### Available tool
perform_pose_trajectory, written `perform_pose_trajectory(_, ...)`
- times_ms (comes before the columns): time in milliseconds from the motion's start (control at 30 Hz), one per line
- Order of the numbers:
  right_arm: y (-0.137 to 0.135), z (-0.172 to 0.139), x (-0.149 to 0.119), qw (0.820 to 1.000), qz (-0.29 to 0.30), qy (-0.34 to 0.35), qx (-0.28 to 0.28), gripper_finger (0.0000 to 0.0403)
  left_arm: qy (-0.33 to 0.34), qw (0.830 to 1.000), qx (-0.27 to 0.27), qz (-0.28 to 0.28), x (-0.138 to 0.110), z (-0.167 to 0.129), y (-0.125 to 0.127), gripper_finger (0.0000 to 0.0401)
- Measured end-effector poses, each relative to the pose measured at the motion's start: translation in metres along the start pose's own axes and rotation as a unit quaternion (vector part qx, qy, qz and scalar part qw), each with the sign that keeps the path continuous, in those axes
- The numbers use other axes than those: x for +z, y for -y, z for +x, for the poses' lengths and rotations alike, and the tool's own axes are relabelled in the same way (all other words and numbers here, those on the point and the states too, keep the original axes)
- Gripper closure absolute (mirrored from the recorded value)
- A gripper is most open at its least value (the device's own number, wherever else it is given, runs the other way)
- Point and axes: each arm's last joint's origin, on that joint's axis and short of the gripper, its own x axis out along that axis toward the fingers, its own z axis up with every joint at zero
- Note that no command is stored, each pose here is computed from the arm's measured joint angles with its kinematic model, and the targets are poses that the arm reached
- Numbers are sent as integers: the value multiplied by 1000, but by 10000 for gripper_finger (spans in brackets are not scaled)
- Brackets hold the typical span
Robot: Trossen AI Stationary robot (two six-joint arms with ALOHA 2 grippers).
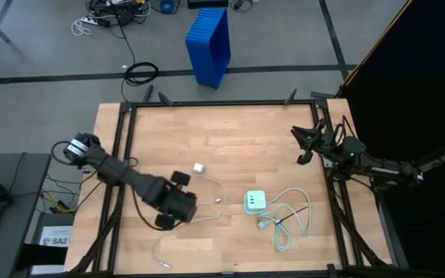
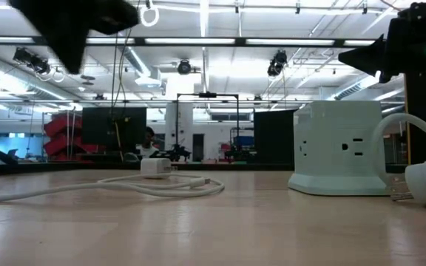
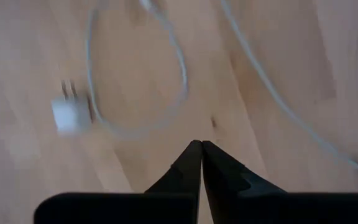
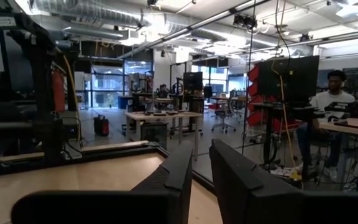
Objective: Insert USB
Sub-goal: Insert the white charger cable into the white charger adapter
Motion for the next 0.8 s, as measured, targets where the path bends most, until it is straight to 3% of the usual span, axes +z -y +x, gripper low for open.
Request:
perform_pose_trajectory(67,0,0,0,1000,0,2,0,362,7,1000,-9,-12,-4,-4,17,401)
perform_pose_trajectory(267,0,0,1,1000,1,3,0,369,56,998,-37,20,-17,-16,71,386)
perform_pose_trajectory(367,0,0,1,1000,1,3,0,373,86,994,-62,4,-20,-20,95,349)
perform_pose_trajectory(533,0,0,1,1000,1,4,0,378,134,986,-98,8,-16,-9,137,256)
perform_pose_trajectory(667,0,0,1,1000,1,4,0,375,98,992,-77,22,-13,21,157,190)
perform_pose_trajectory(800,0,0,1,1000,1,4,0,368,6,999,-40,20,-18,58,167,160)
